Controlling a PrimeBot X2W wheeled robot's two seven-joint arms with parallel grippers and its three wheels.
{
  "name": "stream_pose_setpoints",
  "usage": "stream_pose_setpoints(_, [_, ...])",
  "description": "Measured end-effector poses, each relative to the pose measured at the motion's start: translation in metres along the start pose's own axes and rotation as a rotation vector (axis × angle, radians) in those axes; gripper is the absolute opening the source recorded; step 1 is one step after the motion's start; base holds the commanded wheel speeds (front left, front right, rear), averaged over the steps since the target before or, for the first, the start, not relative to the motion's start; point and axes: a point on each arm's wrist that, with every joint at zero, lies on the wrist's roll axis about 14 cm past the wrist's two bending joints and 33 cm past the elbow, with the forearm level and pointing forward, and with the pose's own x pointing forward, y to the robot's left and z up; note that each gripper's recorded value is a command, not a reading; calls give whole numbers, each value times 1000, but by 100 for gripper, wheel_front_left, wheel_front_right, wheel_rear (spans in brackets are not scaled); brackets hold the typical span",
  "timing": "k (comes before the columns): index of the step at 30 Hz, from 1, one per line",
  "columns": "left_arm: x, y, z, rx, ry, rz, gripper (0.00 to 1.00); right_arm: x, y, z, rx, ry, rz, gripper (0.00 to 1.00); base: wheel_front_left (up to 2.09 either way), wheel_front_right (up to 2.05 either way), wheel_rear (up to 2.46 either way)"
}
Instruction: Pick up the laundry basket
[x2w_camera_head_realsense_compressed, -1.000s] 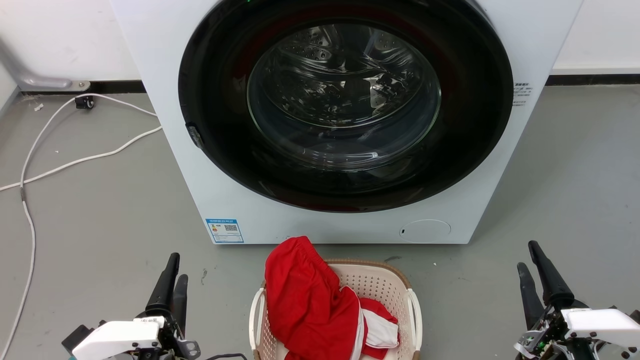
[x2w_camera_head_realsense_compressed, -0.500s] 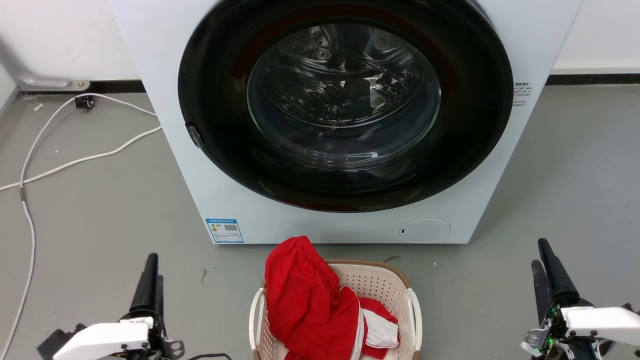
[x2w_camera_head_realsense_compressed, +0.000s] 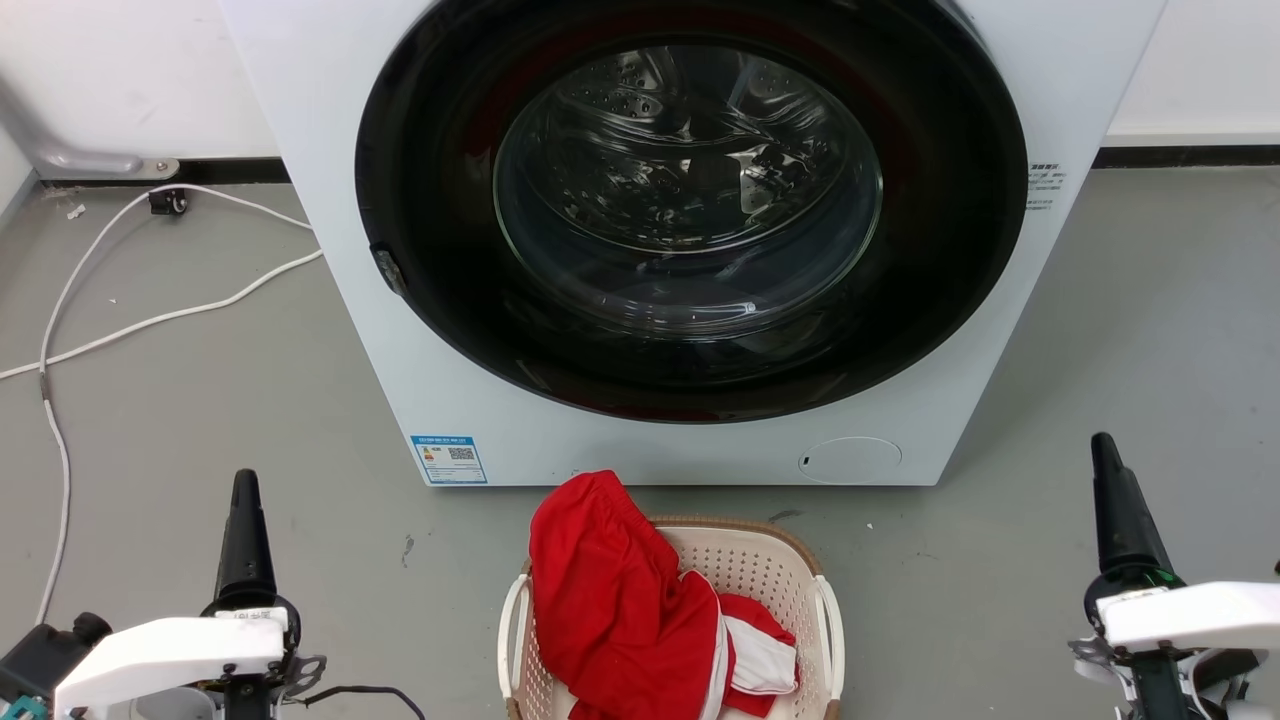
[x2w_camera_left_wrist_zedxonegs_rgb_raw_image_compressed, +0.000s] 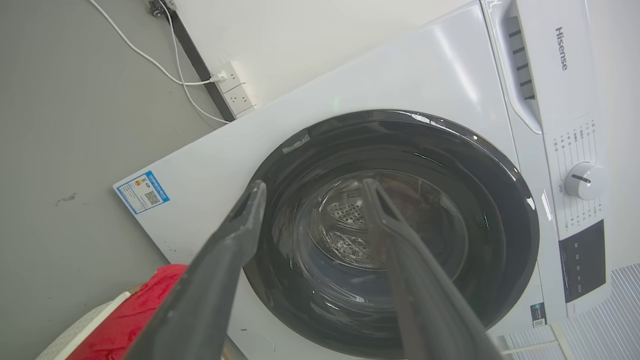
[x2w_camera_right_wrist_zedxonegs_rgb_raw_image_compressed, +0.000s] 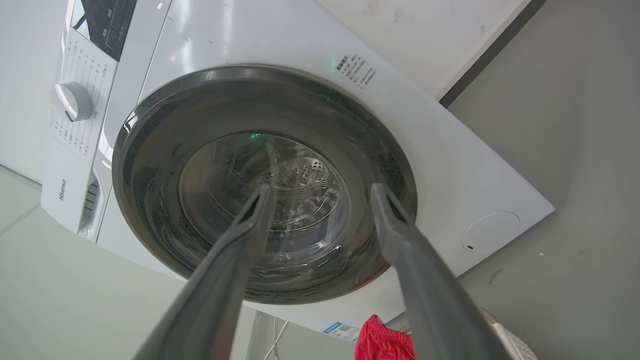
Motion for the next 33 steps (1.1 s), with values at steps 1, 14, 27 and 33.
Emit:
stream_pose_setpoints(1, [-1,-5,1,42,-5,-9,100,1,7,0,-57,0,25,100,0,0,0])
stream_pose_setpoints(14, [-9,-33,-11,269,0,-104,100,1,35,-1,-325,-19,122,100,0,0,0])
stream_pose_setpoints(27, [-18,-57,-42,536,43,-225,100,-4,37,-11,-550,-5,152,100,0,0,0])
stream_pose_setpoints(33, [-23,-64,-59,667,63,-276,100,-5,35,-15,-621,3,156,100,0,0,0])
